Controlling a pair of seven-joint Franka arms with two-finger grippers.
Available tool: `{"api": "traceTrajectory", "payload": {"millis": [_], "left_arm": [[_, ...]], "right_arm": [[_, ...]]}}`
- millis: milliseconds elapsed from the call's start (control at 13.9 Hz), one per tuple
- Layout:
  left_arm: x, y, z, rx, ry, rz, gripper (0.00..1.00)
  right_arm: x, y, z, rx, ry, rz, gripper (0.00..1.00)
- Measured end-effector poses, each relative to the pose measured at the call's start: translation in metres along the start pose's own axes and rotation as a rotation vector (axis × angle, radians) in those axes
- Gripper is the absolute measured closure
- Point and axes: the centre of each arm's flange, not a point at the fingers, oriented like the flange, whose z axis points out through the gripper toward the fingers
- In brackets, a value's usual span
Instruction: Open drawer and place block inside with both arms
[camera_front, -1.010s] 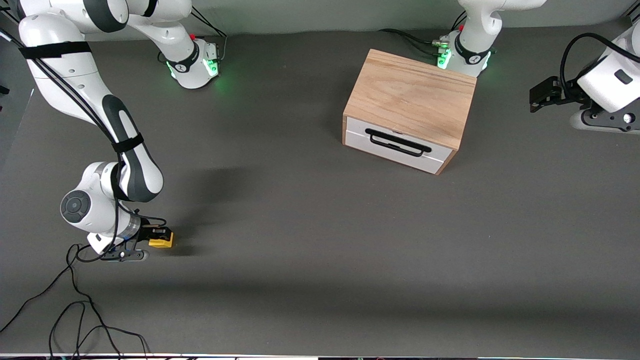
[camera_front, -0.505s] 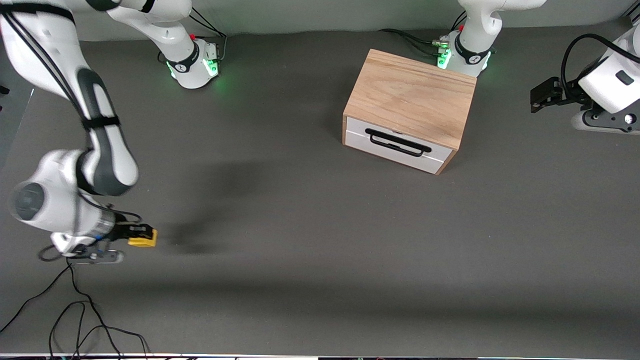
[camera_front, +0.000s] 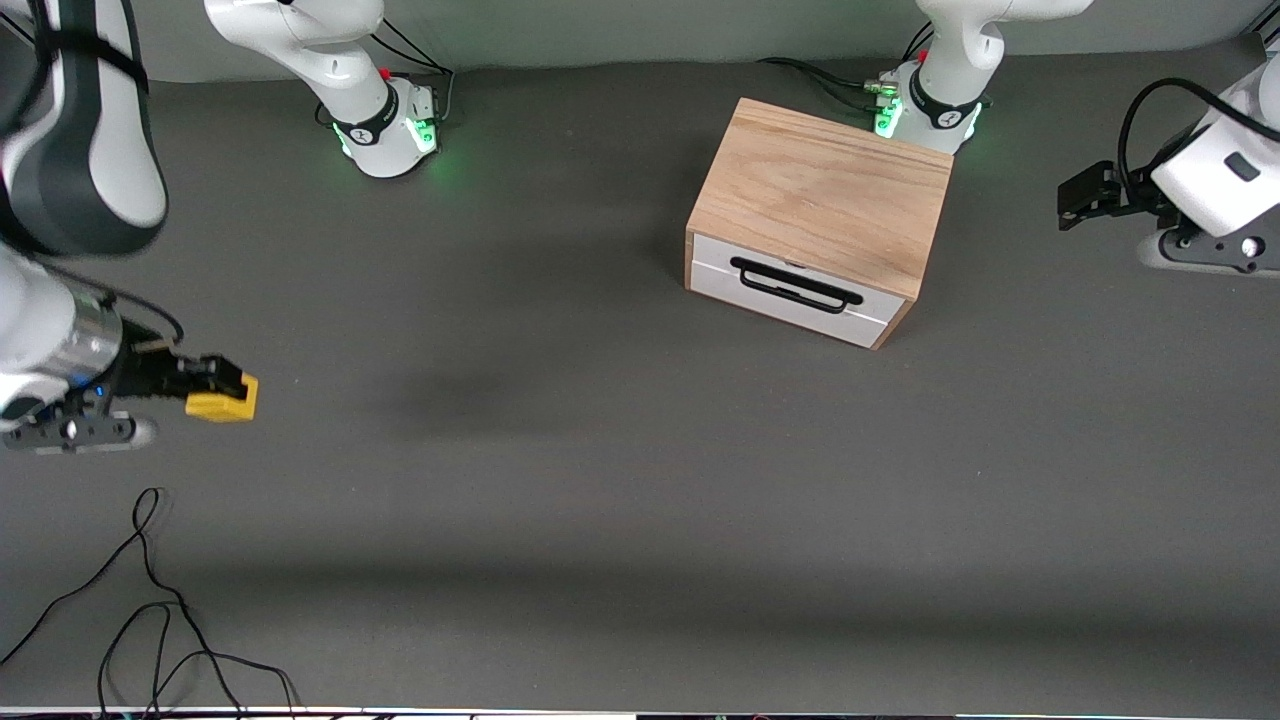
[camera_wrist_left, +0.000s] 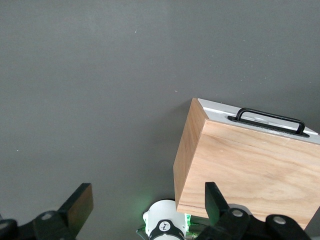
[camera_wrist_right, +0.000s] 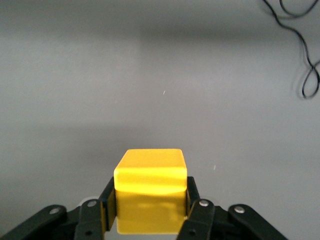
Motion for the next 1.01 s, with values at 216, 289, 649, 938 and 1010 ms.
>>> {"api": "traceTrajectory", "payload": {"millis": [216, 289, 649, 938, 1010], "left_arm": [[0.004, 0.000, 0.004, -0.001, -0.007, 0.001, 0.00], [0.004, 0.000, 0.004, -0.001, -0.006, 0.001, 0.00], [0.007, 0.009, 0.004, 0.001, 0.007, 0.016, 0.00], [0.016, 0.024, 0.015, 0.003, -0.017, -0.106, 0.00], [0.020, 0.038, 0.020, 0.006, -0.027, -0.174, 0.00]], "right_arm": [[-0.036, -0.016, -0.032, 0.005, 0.017, -0.001, 0.45], [-0.047, -0.014, -0.036, 0.007, 0.017, 0.009, 0.45], [-0.071, 0.008, -0.036, 0.011, 0.001, 0.061, 0.45], [-0.071, 0.015, -0.034, 0.012, -0.004, 0.074, 0.45], [-0.071, 0.015, -0.034, 0.012, -0.004, 0.074, 0.45]]}}
